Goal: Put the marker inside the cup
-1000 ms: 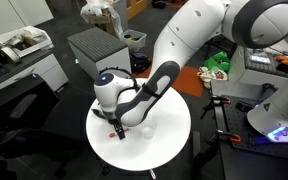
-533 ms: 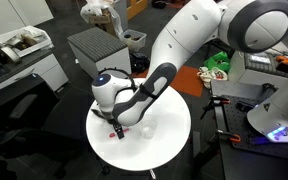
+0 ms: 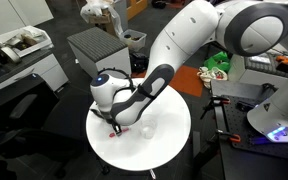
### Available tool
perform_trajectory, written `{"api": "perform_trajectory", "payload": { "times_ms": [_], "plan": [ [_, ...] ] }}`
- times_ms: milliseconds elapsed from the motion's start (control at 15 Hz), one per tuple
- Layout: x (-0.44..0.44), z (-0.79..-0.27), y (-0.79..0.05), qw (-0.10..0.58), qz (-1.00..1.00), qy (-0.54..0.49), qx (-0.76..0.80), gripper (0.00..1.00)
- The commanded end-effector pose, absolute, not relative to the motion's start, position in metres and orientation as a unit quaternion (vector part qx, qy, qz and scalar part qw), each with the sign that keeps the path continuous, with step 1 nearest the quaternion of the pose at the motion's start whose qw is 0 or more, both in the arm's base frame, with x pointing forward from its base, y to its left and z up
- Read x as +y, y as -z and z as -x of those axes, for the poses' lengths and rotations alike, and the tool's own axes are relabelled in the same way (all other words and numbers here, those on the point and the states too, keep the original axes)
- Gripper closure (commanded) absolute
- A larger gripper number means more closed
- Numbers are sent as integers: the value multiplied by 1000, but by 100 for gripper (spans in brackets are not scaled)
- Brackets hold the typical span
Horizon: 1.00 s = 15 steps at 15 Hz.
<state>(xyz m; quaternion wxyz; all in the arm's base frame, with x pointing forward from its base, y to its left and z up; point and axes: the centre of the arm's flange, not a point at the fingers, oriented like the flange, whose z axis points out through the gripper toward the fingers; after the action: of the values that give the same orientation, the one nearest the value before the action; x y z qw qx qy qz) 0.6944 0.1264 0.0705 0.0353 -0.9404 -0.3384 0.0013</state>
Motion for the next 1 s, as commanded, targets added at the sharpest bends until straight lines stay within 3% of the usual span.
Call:
{"api": "perform_trajectory", "payload": {
  "times_ms": [0,133,267,933],
  "plan": [
    [125,-703,-72,40,940,-11,-340,87],
    [125,-703,-73,40,940,-11,-339,100],
    [126,-702,-75,38,941,-10,-336,95],
    [131,-687,-110,24,958,7,-286,95]
  ]
}}
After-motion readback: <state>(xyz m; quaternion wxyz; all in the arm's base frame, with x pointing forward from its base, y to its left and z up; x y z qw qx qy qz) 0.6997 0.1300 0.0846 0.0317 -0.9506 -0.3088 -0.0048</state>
